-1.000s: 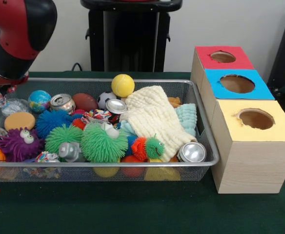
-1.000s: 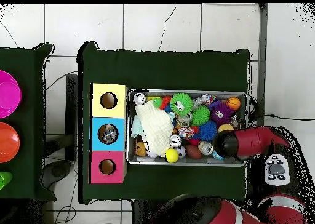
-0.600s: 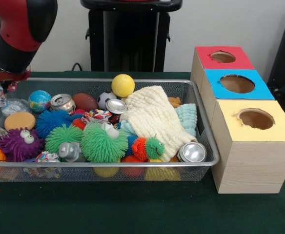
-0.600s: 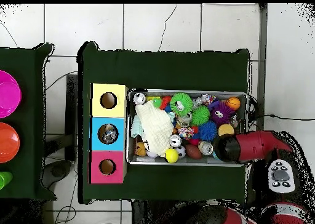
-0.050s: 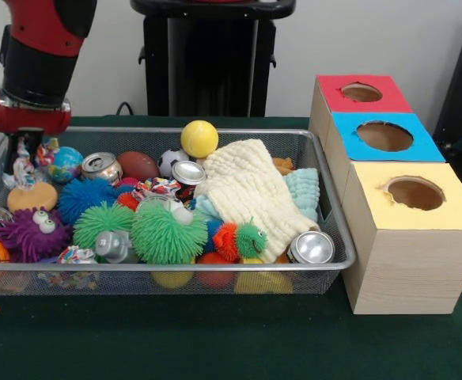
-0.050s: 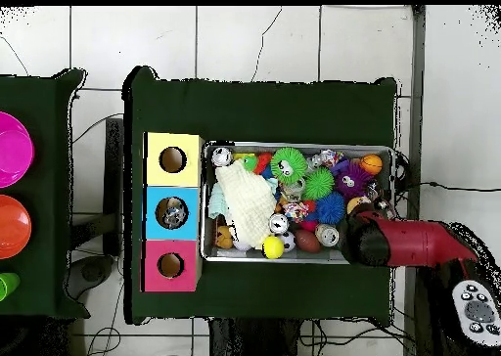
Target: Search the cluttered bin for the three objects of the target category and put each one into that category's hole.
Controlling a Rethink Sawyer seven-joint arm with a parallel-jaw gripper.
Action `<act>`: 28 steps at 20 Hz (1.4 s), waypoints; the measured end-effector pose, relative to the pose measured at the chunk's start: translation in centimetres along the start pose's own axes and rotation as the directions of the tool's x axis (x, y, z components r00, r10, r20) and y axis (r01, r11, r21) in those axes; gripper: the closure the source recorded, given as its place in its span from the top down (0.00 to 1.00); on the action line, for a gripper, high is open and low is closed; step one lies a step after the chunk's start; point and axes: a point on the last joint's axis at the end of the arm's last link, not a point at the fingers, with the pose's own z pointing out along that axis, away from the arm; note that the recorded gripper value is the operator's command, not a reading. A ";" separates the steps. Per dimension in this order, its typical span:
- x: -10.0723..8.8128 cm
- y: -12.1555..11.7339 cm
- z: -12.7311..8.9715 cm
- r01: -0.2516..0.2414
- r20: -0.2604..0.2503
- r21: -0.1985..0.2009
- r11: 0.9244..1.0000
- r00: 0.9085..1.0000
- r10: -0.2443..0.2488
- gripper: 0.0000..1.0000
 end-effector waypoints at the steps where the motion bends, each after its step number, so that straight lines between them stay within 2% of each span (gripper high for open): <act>1: -0.6 -0.3 -0.6 -0.021 0.062 0.011 1.000 0.998 0.020 0.00; 3: -1.1 -0.5 -1.4 -0.039 0.121 0.022 0.999 0.992 0.036 0.00; 4: -1.5 -0.6 -2.1 -0.048 0.161 0.030 0.998 0.986 0.043 0.00; 7: -2.3 -0.3 -3.4 -0.055 0.207 0.037 0.998 0.977 0.046 0.00; 10: -3.5 0.6 -4.8 -0.042 0.224 0.033 0.999 0.974 0.033 0.00; 14: -7.3 2.7 -6.4 -0.008 0.252 0.028 1.000 0.968 0.001 0.00; 17: -9.3 4.0 -6.8 0.006 0.270 0.023 1.000 0.963 -0.012 0.00; 19: -12.1 6.7 -7.0 0.032 0.284 0.016 0.999 0.958 -0.035 0.00; 21: -13.1 7.9 -6.9 0.042 0.280 0.009 0.999 0.959 -0.043 0.00; 23: -14.5 10.3 -6.5 0.063 0.263 -0.006 0.998 0.963 -0.059 0.00; 28: -16.2 15.0 -4.4 0.109 0.196 -0.021 0.994 0.975 -0.103 0.00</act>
